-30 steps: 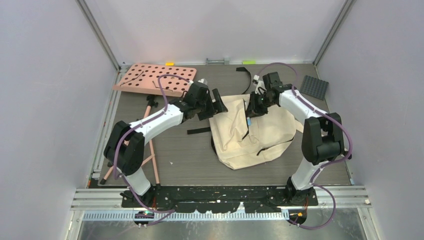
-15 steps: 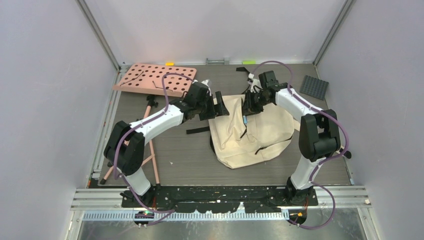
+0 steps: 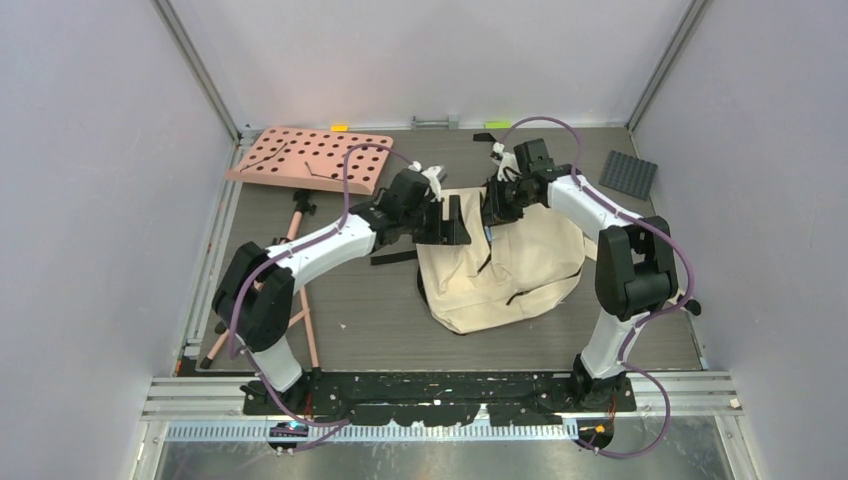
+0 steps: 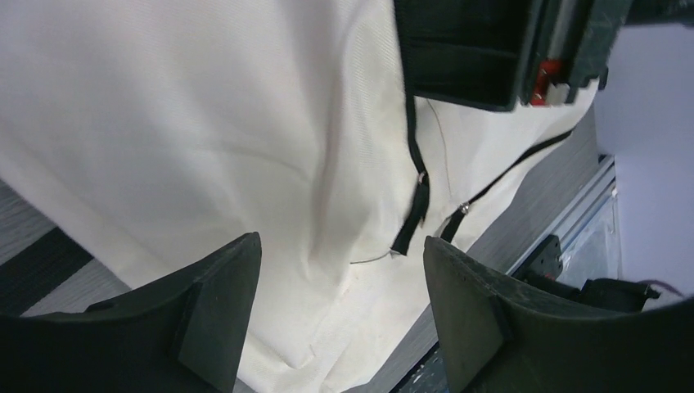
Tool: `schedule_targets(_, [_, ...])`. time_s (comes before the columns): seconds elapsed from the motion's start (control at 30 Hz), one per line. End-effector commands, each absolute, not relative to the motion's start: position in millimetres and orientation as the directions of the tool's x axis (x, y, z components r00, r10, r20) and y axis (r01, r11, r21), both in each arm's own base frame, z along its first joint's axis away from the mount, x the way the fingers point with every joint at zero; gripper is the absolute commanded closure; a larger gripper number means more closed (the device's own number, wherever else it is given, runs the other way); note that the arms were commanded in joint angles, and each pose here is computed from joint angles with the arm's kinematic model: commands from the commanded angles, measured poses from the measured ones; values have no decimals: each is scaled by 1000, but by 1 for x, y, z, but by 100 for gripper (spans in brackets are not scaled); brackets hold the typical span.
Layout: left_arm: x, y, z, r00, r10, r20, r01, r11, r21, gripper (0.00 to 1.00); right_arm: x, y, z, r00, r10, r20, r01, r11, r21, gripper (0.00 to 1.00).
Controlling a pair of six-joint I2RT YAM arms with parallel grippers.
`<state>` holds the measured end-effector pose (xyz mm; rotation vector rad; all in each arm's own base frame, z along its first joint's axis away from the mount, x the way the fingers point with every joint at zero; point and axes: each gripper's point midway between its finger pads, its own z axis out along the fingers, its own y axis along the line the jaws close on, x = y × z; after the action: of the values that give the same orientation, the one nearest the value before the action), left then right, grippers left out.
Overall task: Pack the student bag
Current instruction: Place the stationery in the student bag.
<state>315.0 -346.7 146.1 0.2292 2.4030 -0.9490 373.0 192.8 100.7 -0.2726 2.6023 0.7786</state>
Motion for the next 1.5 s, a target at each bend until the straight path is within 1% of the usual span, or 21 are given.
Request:
schedule_targets(0.0, [307, -380, 176, -723, 86, -685, 571, 633, -523, 26, 392, 204, 95, -864, -65, -500, -333, 818, 470, 77])
schedule_targets(0.03, [301, -384, 177, -702, 116, -703, 605, 619, -502, 27, 390, 205, 98, -864, -61, -499, -334, 812, 479, 73])
schedule_targets(0.07, [296, -389, 177, -675, 147, -723, 640, 603, -476, 26, 387, 205, 98, -868, -53, -493, -324, 813, 484, 71])
schedule_targets(0.1, [291, -393, 176, -650, 175, -739, 669, 592, -449, 27, 387, 203, 104, -861, -46, -507, -324, 818, 476, 66])
schedule_targets(0.13, [287, -396, 175, -631, 196, -751, 690, 585, -426, 27, 384, 198, 102, -863, -40, -504, -308, 832, 461, 63])
schedule_targets(0.17, [284, -399, 173, -614, 215, -759, 707, 578, -408, 27, 383, 196, 111, -853, -34, -521, -312, 834, 455, 58])
schedule_targets(0.23, [283, -402, 171, -590, 235, -772, 727, 571, -382, 27, 378, 188, 121, -844, -24, -535, -301, 849, 435, 51])
schedule_targets(0.4, [284, -413, 169, -508, 287, -812, 782, 550, -295, 32, 370, 164, 149, -820, 48, -570, -233, 882, 410, 42])
schedule_targets(0.57, [290, -419, 151, -471, 319, -822, 795, 557, -240, 40, 365, 132, 164, -807, 149, -572, -112, 912, 396, 40])
schedule_targets(0.63, [294, -421, 146, -463, 324, -825, 797, 560, -227, 46, 363, 116, 168, -801, 187, -569, -65, 917, 394, 40])
schedule_targets(0.73, [297, -426, 142, -442, 335, -832, 806, 556, -204, 50, 357, 104, 176, -789, 206, -580, -41, 923, 383, 40])
schedule_targets(0.9, [293, -438, 133, -413, 374, -830, 830, 529, -175, 51, 342, 98, 180, -784, 203, -587, -37, 928, 370, 39])
schedule_targets(0.97, [293, -435, 122, -409, 411, -815, 826, 546, -139, 52, 337, 98, 180, -783, 207, -586, -35, 927, 375, 39])
schedule_targets(1.07, [291, -430, 111, -377, 473, -796, 828, 557, -61, 56, 333, 99, 182, -776, 220, -591, -32, 922, 386, 39])
schedule_targets(1.2, [286, -428, 107, -354, 498, -792, 837, 547, -30, 60, 330, 100, 184, -770, 226, -597, -36, 919, 394, 39])
schedule_targets(1.37, [283, -420, 112, -291, 516, -806, 835, 548, 49, 59, 327, 102, 185, -772, 226, -594, -44, 913, 405, 39])
schedule_targets(1.47, [287, -412, 103, -268, 554, -788, 825, 554, 109, 59, 327, 104, 186, -771, 229, -594, -51, 908, 417, 39])
